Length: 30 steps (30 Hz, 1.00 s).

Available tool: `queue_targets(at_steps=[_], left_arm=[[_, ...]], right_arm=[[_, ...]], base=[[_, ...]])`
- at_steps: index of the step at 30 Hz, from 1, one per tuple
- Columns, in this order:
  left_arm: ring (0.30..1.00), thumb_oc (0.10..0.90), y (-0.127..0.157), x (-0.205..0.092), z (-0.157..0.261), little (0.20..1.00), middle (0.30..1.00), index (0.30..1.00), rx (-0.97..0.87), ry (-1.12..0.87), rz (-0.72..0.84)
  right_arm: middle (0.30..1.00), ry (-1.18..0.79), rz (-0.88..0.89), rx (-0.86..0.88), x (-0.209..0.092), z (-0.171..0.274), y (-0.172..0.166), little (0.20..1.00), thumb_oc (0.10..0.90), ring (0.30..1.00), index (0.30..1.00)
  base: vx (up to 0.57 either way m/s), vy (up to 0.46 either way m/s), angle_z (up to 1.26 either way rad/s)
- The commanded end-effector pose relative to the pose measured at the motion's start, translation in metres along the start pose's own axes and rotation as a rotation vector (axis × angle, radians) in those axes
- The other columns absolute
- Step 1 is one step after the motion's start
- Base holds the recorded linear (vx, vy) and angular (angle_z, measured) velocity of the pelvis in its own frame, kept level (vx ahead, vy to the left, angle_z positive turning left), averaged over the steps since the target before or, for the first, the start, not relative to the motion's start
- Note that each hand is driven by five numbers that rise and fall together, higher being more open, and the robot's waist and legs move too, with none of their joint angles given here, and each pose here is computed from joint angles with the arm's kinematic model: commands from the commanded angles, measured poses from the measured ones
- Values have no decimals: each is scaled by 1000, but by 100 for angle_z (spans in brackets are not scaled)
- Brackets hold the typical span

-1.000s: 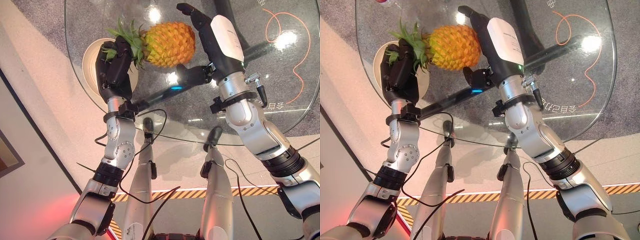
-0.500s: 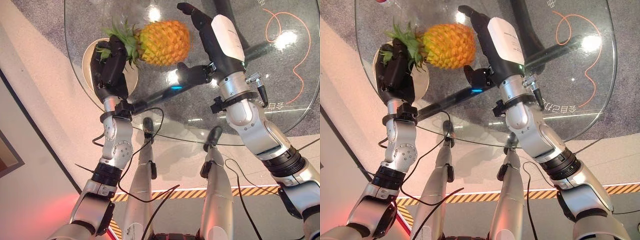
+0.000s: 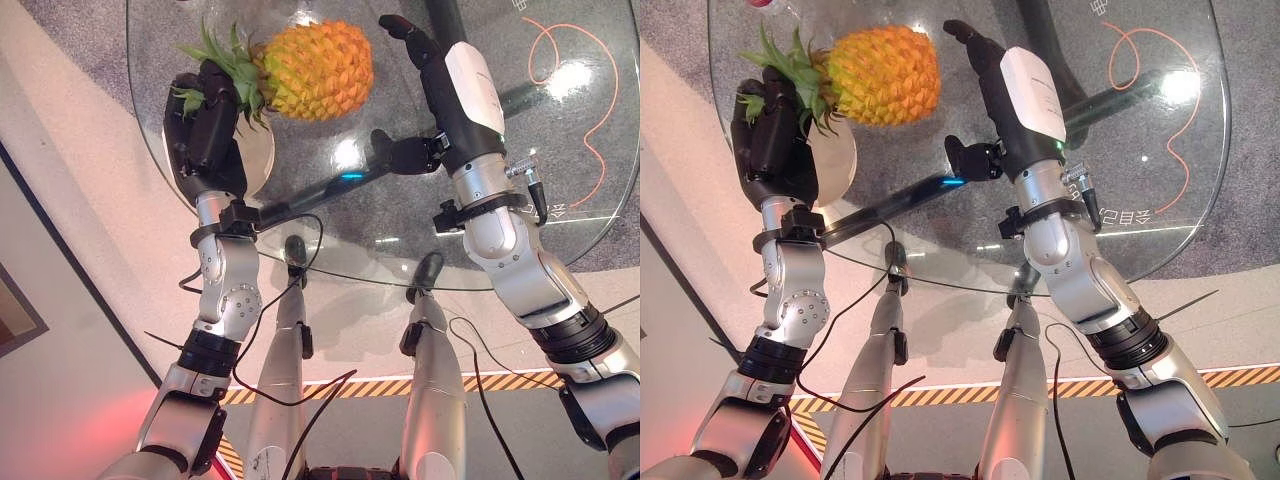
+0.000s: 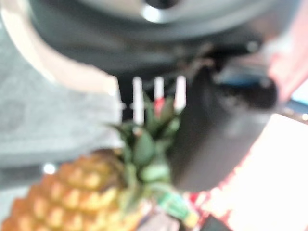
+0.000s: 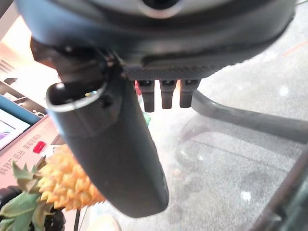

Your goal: Pick up the fruit to the plate

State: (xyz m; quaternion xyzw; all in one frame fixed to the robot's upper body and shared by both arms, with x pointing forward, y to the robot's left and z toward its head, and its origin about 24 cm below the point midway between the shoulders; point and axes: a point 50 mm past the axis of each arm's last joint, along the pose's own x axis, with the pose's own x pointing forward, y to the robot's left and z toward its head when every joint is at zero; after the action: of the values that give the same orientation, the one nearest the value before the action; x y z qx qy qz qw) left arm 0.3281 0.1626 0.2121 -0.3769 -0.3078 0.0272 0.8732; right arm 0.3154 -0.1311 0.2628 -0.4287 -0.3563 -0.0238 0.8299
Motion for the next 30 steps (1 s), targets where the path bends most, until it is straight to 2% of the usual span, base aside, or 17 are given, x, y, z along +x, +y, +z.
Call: queue_targets(at_steps=[1,7,17,30], left_arm=[[300,100,-52,8,63,200,300,300,-84,-348,-272],[300,100,-51,7,69,200,300,300,-82,-379,-270],[300,100,-43,7,82,200,300,300,-22,-462,-229],[300,100,-17,10,107,200,300,300,195,-637,-55]], right_arm=[[900,-300,-228,-12,7,52,-49,900,800,900,900],[900,-245,-266,-22,6,41,-52,900,800,900,900],[900,-50,-425,-30,-4,1,-62,900,800,900,900],[900,281,-602,-27,-36,-63,-66,900,800,900,900]], base=[[0,0,0],[0,0,0],[0,0,0],[-2,8,-1]])
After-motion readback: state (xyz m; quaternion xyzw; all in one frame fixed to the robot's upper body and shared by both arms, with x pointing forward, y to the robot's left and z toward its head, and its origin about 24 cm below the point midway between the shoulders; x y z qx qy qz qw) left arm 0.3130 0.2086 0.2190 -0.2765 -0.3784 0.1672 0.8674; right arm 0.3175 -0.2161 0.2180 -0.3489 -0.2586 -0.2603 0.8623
